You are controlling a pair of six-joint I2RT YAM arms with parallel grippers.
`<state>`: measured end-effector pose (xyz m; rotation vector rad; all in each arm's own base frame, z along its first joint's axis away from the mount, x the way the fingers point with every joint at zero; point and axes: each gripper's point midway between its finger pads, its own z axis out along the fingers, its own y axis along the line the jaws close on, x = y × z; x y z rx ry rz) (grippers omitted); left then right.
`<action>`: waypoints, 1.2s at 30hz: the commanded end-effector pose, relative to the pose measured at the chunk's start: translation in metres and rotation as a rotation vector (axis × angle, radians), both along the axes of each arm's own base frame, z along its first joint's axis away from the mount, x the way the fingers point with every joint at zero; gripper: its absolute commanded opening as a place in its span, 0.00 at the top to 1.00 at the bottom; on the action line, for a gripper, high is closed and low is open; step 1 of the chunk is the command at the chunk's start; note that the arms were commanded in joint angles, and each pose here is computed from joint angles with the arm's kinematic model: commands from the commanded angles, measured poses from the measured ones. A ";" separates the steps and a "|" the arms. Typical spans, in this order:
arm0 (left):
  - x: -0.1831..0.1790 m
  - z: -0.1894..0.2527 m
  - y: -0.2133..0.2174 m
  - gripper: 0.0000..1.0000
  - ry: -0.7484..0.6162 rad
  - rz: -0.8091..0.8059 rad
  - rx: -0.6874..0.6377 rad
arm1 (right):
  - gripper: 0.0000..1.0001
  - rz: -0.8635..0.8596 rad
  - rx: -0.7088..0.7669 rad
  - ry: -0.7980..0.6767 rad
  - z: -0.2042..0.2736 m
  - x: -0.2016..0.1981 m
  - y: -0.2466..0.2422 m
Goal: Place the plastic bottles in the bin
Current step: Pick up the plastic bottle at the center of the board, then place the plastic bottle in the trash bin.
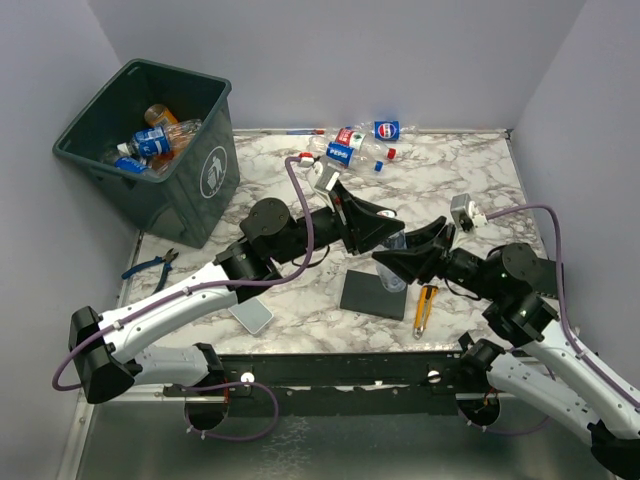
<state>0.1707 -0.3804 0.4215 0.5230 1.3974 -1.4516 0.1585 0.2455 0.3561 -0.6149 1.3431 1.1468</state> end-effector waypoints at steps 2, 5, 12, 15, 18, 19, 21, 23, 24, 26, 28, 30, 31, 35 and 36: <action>-0.003 0.010 0.006 1.00 -0.037 -0.003 -0.012 | 0.57 0.000 0.006 0.004 0.003 0.001 0.001; 0.006 0.018 0.014 1.00 -0.060 0.054 -0.012 | 0.02 0.015 -0.003 0.033 0.009 -0.002 0.002; 0.055 0.052 0.050 1.00 -0.107 0.236 -0.018 | 0.00 -0.013 -0.036 0.119 0.033 -0.007 -0.008; 0.077 0.074 0.072 1.00 -0.171 0.375 0.010 | 0.00 -0.075 -0.033 0.138 0.046 -0.007 -0.021; 0.102 0.098 0.105 1.00 -0.260 0.591 0.097 | 0.00 -0.184 0.014 0.098 0.061 -0.005 -0.044; 0.112 0.105 0.119 1.00 -0.284 0.682 0.137 | 0.00 -0.227 0.038 0.079 0.063 -0.004 -0.053; 0.131 0.118 0.152 1.00 -0.306 0.888 0.214 | 0.00 -0.312 0.084 0.047 0.060 0.001 -0.069; 0.148 0.129 0.194 1.00 -0.308 1.125 0.285 | 0.00 -0.393 0.147 0.046 0.048 0.008 -0.083; 0.156 0.134 0.214 1.00 -0.321 1.235 0.337 | 0.00 -0.428 0.186 0.063 0.039 0.013 -0.088; 0.166 0.148 0.253 1.00 -0.320 1.432 0.377 | 0.00 -0.436 0.215 0.062 0.021 0.016 -0.088; 0.176 0.159 0.289 1.00 -0.329 1.590 0.381 | 0.00 -0.445 0.207 0.101 0.000 0.024 -0.083; 0.190 0.163 0.322 1.00 -0.325 1.730 0.393 | 0.00 -0.461 0.174 0.175 -0.023 0.033 -0.077; 0.197 0.163 0.338 1.00 -0.320 1.795 0.396 | 0.01 -0.463 0.156 0.201 -0.032 0.036 -0.074; 0.228 0.151 0.390 1.00 -0.320 2.005 0.402 | 0.02 -0.441 0.114 0.269 -0.058 0.042 -0.061; 0.234 0.145 0.399 1.00 -0.320 2.053 0.406 | 0.02 -0.435 0.113 0.275 -0.061 0.041 -0.060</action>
